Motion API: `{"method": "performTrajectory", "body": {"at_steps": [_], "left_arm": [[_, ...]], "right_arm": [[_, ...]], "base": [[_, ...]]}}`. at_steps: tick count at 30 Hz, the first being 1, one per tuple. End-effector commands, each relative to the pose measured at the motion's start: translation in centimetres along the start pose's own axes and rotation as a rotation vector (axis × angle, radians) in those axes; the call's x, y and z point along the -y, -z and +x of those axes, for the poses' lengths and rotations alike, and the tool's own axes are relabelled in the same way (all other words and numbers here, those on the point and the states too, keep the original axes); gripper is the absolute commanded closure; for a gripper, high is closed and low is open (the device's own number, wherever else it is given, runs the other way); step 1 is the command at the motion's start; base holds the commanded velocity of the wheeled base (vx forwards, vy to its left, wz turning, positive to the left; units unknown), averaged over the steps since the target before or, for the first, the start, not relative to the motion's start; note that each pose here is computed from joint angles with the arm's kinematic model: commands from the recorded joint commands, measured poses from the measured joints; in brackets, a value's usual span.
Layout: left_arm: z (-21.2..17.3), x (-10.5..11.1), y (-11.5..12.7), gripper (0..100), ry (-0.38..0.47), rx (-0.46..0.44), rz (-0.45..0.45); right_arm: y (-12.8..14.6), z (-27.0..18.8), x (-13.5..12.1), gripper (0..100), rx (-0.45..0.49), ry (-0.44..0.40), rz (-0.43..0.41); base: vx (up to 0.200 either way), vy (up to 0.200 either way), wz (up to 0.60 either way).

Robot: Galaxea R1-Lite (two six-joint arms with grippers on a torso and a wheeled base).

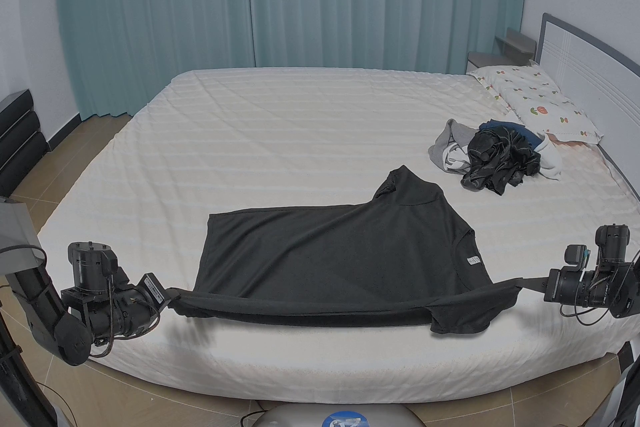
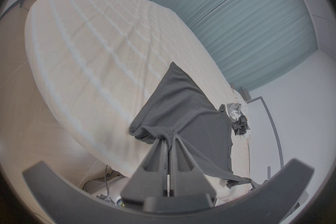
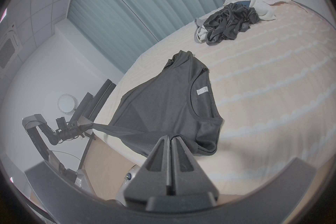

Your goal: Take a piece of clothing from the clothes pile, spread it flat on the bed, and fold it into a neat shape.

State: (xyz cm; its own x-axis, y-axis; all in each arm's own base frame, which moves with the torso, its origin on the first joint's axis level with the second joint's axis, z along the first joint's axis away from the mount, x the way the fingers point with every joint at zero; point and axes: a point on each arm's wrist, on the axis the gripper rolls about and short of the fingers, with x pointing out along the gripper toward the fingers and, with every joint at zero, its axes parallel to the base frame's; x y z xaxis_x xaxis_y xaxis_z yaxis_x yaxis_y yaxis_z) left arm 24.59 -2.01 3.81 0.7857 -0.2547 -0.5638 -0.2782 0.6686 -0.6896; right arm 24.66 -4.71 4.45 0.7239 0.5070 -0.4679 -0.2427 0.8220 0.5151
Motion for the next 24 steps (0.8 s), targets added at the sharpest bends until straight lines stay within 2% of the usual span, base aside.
{"method": "performTrajectory", "body": {"at_steps": [1,5,13,17,24], "left_arm": [[0.3,0.4,-0.5,100,0.01,0.01,-0.027],[0.8,1.0,-1.0,100,0.031,0.024,-0.073],[3.2,0.8,-1.5,100,-0.002,-0.002,-0.115],[4.7,1.0,-2.0,100,0.008,0.004,-0.166],[7.5,0.2,-2.2,100,-0.021,0.003,-0.18]], "right_arm": [[-0.4,0.5,0.4,100,0.004,0.0,-0.001],[-0.5,1.1,0.9,100,-0.003,0.004,0.005],[-1.1,3.9,2.1,100,-0.018,0.038,-0.005],[-1.5,5.2,2.3,100,-0.02,0.023,0.023],[-1.3,7.8,3.3,100,-0.05,0.008,0.072]], "base": [[0.0,0.0,0.0],[0.0,0.0,0.0],[0.0,0.0,0.0],[0.0,0.0,0.0],[0.0,0.0,0.0]]}}
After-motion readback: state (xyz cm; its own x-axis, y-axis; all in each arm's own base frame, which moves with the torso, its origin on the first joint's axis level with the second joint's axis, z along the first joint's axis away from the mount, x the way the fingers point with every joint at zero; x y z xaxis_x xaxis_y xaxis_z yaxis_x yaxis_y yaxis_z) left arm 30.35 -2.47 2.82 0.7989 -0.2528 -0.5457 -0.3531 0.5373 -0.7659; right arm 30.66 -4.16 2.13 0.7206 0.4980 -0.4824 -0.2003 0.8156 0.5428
